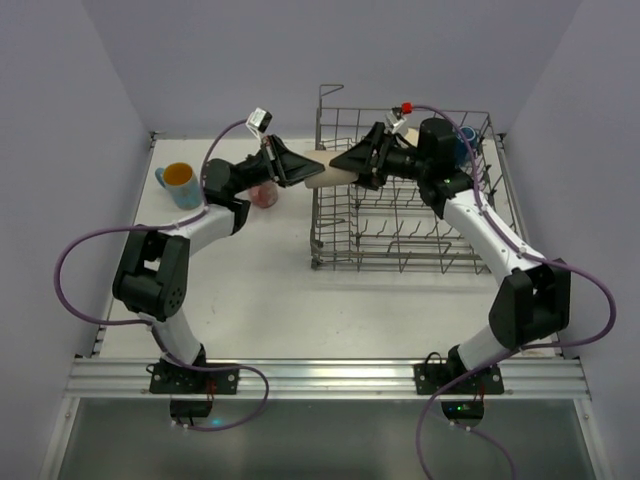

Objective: Unload the cups from the dish rack

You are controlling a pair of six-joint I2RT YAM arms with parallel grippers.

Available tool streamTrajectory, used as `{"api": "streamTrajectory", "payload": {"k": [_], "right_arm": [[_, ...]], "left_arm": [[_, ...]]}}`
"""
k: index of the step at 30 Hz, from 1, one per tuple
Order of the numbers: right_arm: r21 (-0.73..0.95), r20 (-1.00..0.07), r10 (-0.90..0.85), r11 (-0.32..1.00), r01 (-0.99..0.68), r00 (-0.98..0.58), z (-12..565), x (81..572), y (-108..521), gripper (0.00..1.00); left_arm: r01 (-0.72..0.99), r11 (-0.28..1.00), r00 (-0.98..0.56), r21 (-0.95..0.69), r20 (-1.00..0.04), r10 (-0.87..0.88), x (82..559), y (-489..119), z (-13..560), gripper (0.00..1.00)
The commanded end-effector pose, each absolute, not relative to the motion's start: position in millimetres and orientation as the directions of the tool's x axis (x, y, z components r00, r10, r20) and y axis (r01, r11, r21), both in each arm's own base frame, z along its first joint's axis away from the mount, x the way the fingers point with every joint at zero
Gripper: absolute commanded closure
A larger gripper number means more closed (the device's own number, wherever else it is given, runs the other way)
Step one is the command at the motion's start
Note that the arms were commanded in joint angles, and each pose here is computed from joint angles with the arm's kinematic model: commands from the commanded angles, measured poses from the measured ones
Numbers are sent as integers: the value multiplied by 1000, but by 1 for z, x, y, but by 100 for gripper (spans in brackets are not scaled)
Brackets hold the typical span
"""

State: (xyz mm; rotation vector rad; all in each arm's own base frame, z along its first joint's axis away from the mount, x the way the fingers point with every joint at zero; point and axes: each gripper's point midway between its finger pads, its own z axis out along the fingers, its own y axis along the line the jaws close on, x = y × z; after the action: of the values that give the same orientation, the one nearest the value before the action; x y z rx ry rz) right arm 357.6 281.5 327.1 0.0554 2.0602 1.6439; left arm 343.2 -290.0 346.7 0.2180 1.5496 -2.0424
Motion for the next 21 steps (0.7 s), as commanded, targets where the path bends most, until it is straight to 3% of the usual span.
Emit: {"api": "streamTrajectory", "payload": {"k": [1,4,6,8,9,10,11,12,14,17,21], "right_arm": [[908,-393,325,284,-308,-860,338,359,288,68],[872,-428,347,401,-280,-835,328,367,277,16],[827,-470,390,509,-240,-792,320,380,262,3],[780,-524,430,590,-210,-735,319,395,245,1],[764,-526,439,620,-179,-728,315,397,237,1],[747,-538,447,645,-158,-715,313,400,231,1],[714,-574,462,687,-137,-676,315,410,221,1],[693,-574,461,714,-101,-677,309,410,214,1],[661,-601,459,745,-85,-654,313,415,204,1],[647,-598,470,761,-45,-649,311,422,192,1],[639,-595,463,768,-37,-657,308,427,189,1]], "left_arm": [[612,-214,-777,-761,-527,-345,324,-278,371,100],[614,-112,-745,-781,-528,-406,339,-252,363,100],[614,-20,-713,-789,-545,-441,347,-230,359,100],[591,77,-694,-803,-555,-459,358,-213,355,100],[658,189,-605,-729,-661,-444,366,-208,351,100],[508,286,-694,-812,-583,-422,368,-203,326,100],[490,422,-611,-763,-646,-457,388,-191,342,100],[404,565,-635,-719,-665,-392,382,-179,314,100],[319,699,-580,-640,-715,-390,391,-157,318,100],[162,845,-588,-509,-738,-332,387,-122,292,100],[-5,949,-620,-314,-744,-249,377,-83,255,100]]}}
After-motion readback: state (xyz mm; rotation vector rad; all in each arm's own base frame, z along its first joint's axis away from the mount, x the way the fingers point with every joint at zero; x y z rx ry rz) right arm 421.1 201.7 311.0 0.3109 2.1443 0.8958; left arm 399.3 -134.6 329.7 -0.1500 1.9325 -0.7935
